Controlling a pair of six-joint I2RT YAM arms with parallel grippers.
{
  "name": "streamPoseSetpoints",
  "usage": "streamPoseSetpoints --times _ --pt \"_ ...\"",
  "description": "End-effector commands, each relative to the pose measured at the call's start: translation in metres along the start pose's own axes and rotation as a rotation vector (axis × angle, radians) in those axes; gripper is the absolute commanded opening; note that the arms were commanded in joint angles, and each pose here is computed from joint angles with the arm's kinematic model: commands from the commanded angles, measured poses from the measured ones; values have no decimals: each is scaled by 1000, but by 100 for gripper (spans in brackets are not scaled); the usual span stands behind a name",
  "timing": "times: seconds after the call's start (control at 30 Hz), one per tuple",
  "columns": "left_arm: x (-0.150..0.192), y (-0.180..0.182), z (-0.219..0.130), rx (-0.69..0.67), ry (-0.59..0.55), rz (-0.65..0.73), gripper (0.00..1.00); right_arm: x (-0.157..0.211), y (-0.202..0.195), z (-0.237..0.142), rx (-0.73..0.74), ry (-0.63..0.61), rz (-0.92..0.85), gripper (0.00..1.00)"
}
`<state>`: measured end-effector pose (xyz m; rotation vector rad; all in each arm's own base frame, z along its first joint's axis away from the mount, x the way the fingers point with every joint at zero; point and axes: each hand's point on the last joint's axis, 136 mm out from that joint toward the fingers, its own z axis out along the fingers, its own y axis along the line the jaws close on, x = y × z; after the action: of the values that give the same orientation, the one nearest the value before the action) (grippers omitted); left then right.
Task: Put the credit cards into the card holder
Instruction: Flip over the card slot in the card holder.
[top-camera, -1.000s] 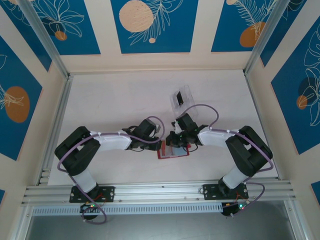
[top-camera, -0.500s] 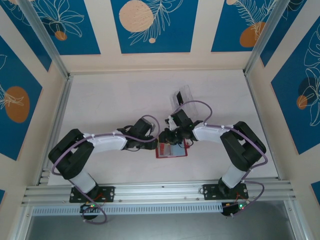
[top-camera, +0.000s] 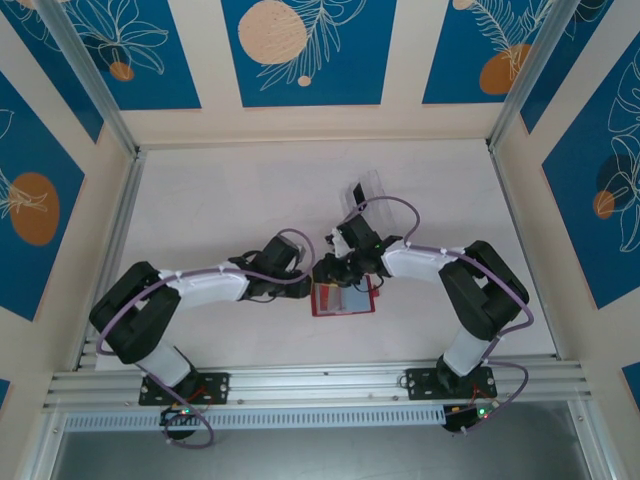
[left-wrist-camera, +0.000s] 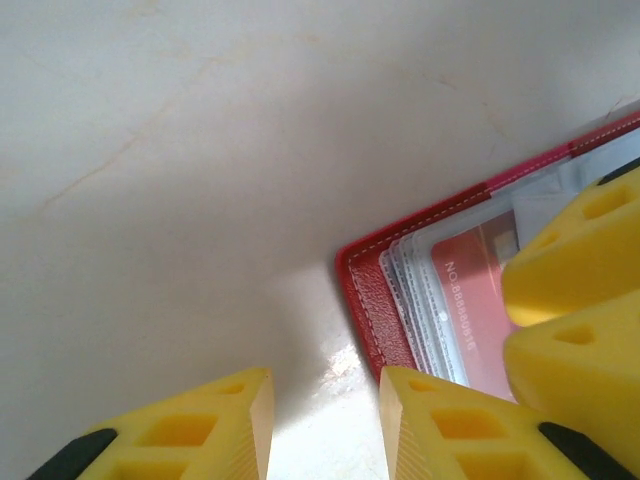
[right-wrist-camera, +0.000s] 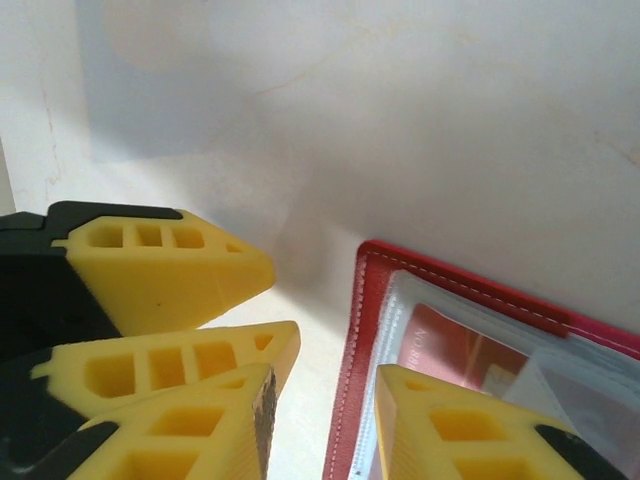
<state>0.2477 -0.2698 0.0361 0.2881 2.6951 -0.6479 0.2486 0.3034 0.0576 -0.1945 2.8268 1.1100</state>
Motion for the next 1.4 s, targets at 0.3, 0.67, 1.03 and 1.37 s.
streamPoseSetpoints --times 0.3,0.67,1.03,1.37 --pt "5 7 -4 0 7 -26 36 -21 78 -33 -159 -28 -199 39" --pt "-1 -24 -4 97 16 57 42 -7 15 -42 22 -67 -104 16" --pt "-4 -47 15 69 57 145 44 -7 -19 -75 95 -155 -37 21" --pt "6 -36 28 -18 87 175 42 -49 -35 -122 254 -286 -18 34"
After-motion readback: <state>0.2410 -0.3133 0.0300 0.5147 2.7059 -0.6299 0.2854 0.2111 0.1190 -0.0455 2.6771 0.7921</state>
